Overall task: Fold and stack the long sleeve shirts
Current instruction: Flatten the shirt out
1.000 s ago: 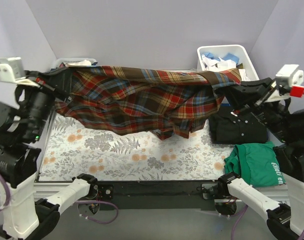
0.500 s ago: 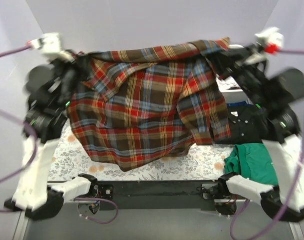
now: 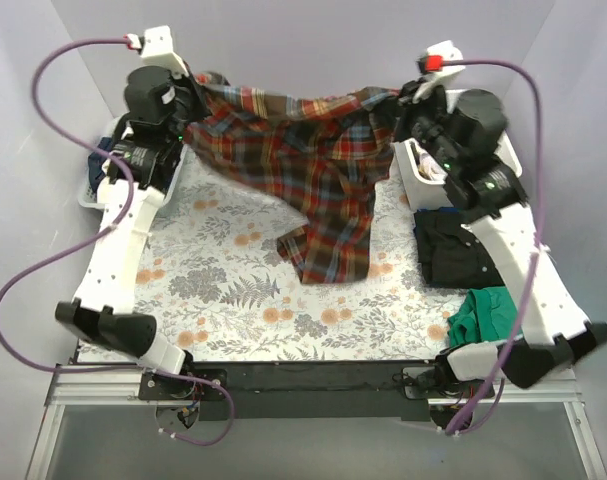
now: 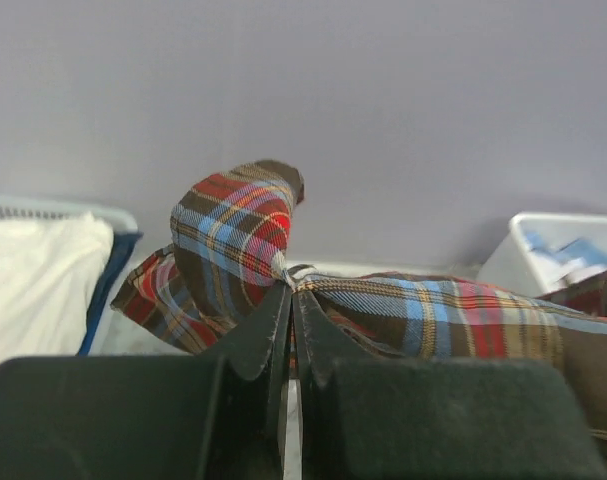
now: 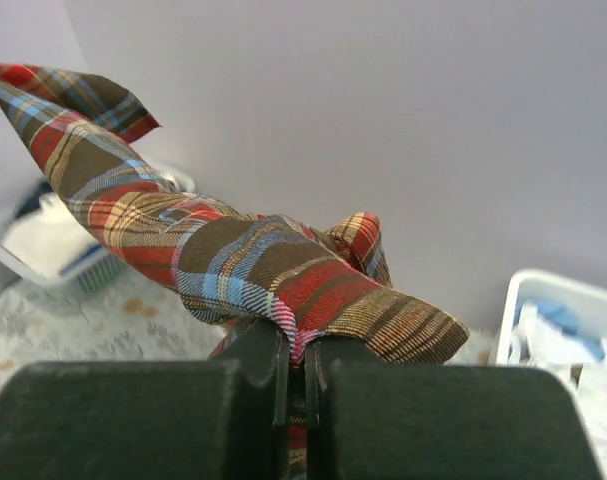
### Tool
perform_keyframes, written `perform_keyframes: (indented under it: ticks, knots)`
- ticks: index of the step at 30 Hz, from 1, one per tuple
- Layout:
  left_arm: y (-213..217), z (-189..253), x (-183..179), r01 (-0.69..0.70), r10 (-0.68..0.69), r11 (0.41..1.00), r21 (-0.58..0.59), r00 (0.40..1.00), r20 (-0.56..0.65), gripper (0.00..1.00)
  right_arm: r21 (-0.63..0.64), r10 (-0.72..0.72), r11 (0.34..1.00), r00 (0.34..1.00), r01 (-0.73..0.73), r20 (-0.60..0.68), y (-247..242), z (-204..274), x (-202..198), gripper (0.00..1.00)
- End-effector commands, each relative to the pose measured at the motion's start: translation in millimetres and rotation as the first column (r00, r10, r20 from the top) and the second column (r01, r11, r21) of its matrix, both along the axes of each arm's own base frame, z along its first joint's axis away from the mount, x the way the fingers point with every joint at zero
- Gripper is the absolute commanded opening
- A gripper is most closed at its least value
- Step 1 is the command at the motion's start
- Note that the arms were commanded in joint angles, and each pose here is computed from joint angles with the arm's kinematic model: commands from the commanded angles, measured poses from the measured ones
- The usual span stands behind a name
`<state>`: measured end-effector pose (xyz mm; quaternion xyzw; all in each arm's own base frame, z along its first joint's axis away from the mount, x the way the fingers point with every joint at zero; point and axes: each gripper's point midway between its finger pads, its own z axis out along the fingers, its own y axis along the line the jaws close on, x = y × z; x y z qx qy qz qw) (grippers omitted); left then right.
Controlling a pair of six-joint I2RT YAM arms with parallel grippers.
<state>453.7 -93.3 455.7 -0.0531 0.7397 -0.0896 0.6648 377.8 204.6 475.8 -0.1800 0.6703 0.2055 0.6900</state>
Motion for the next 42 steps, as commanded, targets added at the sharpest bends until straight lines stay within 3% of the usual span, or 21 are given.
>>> perform_keyframes:
  ticks: [1,3,4,6,7,11,14,18,22,23,27,28,31,32,36,40,41,42]
  knots:
    - [10.9,129.1,-86.2,0.078,-0.048,0.994,-0.077,0.941,0.336,0.00,0.149,0.010,0.985,0.906,-0.081,0.424,-38.6,142.6,-98.9,0.01]
    - [9.6,152.8,-118.3,0.136,-0.091,0.988,-0.079,0.905,0.415,0.00,0.167,0.025,0.977,0.856,-0.130,0.517,-54.6,167.0,-146.8,0.01]
    - [17.9,177.4,-162.1,0.159,-0.097,0.984,-0.083,0.861,0.499,0.00,0.165,0.033,0.976,0.847,-0.141,0.530,-58.0,165.8,-158.1,0.01]
    - [17.1,186.5,-196.0,0.208,-0.143,0.977,-0.050,0.809,0.571,0.00,0.149,0.047,0.972,0.775,-0.180,0.630,-76.9,182.6,-213.0,0.01]
    - [22.2,203.3,-243.6,0.243,-0.169,0.970,-0.027,0.746,0.644,0.00,0.144,0.057,0.970,0.757,-0.196,0.651,-81.2,183.0,-228.4,0.01]
    - [32.7,210.7,-318.9,0.273,-0.204,0.962,0.025,0.652,0.730,0.00,0.134,0.073,0.953,0.634,-0.272,0.770,-112.0,198.3,-319.6,0.01]
    - [37.6,217.7,-351.7,0.285,-0.215,0.958,0.042,0.611,0.762,0.00,0.121,0.088,0.938,0.560,-0.324,0.824,-121.3,207.2,-358.0,0.01]
    - [36.4,247.7,-373.1,0.302,-0.238,0.950,0.077,0.542,0.806,0.00,0.117,0.081,0.927,0.494,-0.357,0.865,-123.1,225.5,-371.9,0.01]
    - [30.8,263.7,-340.3,0.279,-0.235,0.956,0.085,0.564,0.791,0.00,0.173,0.016,0.938,0.536,-0.300,0.844,-118.4,246.2,-331.1,0.01]
    - [29.0,263.8,-327.1,0.275,-0.230,0.958,0.078,0.580,0.782,0.00,0.166,0.010,0.951,0.562,-0.261,0.827,-108.6,246.7,-301.6,0.01]
    - [24.4,247.3,-252.1,0.218,-0.175,0.975,0.030,0.688,0.705,0.00,0.189,-0.021,0.961,0.628,-0.201,0.778,-89.9,253.3,-238.6,0.01]
    - [19.5,230.0,-215.6,0.199,-0.164,0.980,0.020,0.740,0.652,0.00,0.189,-0.021,0.963,0.644,-0.194,0.765,-84.7,251.8,-225.4,0.01]
    - [22.2,187.6,-154.4,0.112,-0.083,0.994,-0.020,0.835,0.544,0.00,0.183,-0.018,0.972,0.729,-0.147,0.684,-61.2,227.0,-162.4,0.01]
    - [20.1,149.5,-125.3,0.083,-0.065,0.996,-0.019,0.885,0.461,0.00,0.173,-0.012,0.976,0.762,-0.132,0.647,-51.3,212.5,-138.5,0.01]
    - [6.9,41.3,-67.1,0.067,-0.051,0.996,-0.057,0.967,0.249,0.00,0.156,-0.032,0.987,0.879,-0.048,0.476,-29.5,137.4,-64.7,0.01]
    - [10.0,-73.5,-29.3,-0.006,0.007,0.997,-0.076,1.000,0.020,0.00,0.142,-0.075,0.989,0.964,0.039,0.255,-20.0,39.8,2.2,0.01]
    - [11.7,-98.8,-24.7,-0.019,0.016,0.997,-0.080,0.999,-0.030,0.00,0.118,-0.075,0.991,0.984,0.056,0.161,-15.6,-6.4,25.6,0.01]
    - [15.2,-145.7,-16.8,-0.045,0.035,0.996,-0.074,0.992,-0.125,0.00,0.140,-0.077,0.988,0.992,0.063,0.099,-15.6,-28.0,37.7,0.01]
